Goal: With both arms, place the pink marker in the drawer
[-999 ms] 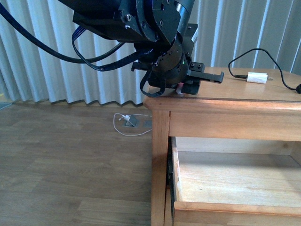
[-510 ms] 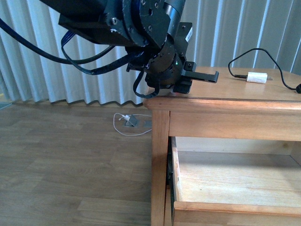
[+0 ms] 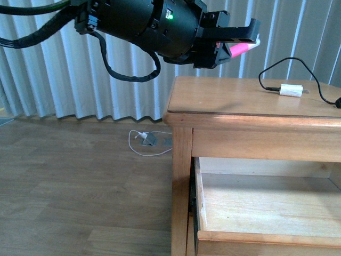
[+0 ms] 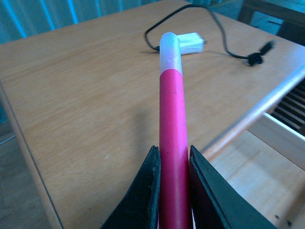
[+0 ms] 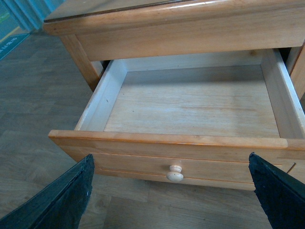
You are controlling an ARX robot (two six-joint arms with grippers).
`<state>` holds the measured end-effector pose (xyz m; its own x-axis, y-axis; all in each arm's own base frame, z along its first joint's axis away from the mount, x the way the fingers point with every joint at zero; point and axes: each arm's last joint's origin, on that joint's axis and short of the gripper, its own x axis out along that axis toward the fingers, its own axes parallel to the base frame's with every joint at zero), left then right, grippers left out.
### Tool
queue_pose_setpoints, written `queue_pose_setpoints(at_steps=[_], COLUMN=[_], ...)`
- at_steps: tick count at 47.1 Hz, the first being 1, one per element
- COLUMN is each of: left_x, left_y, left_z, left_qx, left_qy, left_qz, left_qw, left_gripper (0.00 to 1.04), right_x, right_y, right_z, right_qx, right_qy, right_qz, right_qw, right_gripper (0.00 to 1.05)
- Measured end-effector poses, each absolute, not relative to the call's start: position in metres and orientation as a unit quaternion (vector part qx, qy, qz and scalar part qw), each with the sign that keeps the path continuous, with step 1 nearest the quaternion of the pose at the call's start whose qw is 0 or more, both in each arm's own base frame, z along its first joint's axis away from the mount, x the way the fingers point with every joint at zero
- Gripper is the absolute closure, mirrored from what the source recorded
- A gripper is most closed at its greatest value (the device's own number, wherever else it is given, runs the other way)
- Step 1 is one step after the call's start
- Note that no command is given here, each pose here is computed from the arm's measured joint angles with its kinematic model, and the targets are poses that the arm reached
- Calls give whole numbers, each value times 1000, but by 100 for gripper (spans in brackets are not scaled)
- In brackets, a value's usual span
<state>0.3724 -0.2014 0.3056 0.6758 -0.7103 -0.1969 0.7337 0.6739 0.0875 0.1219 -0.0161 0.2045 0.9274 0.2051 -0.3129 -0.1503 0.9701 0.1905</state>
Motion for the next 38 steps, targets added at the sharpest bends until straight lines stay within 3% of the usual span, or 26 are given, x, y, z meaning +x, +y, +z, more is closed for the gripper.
queue_pose_setpoints(at_steps=[13, 38], left_x=[350, 374], left_y=[-230, -283], left_z=[272, 180], left_qx=[164, 207], left_qy=[94, 190], left_qz=[-482, -480], left_qw=[856, 831], left_gripper=[90, 90], right_x=[122, 122], right_y=[-16, -16], right_z=[205, 205], right_qx=[82, 82], right_qy=[167, 167], right_qz=[91, 91], right_qw=[978, 978], right_gripper=[8, 8])
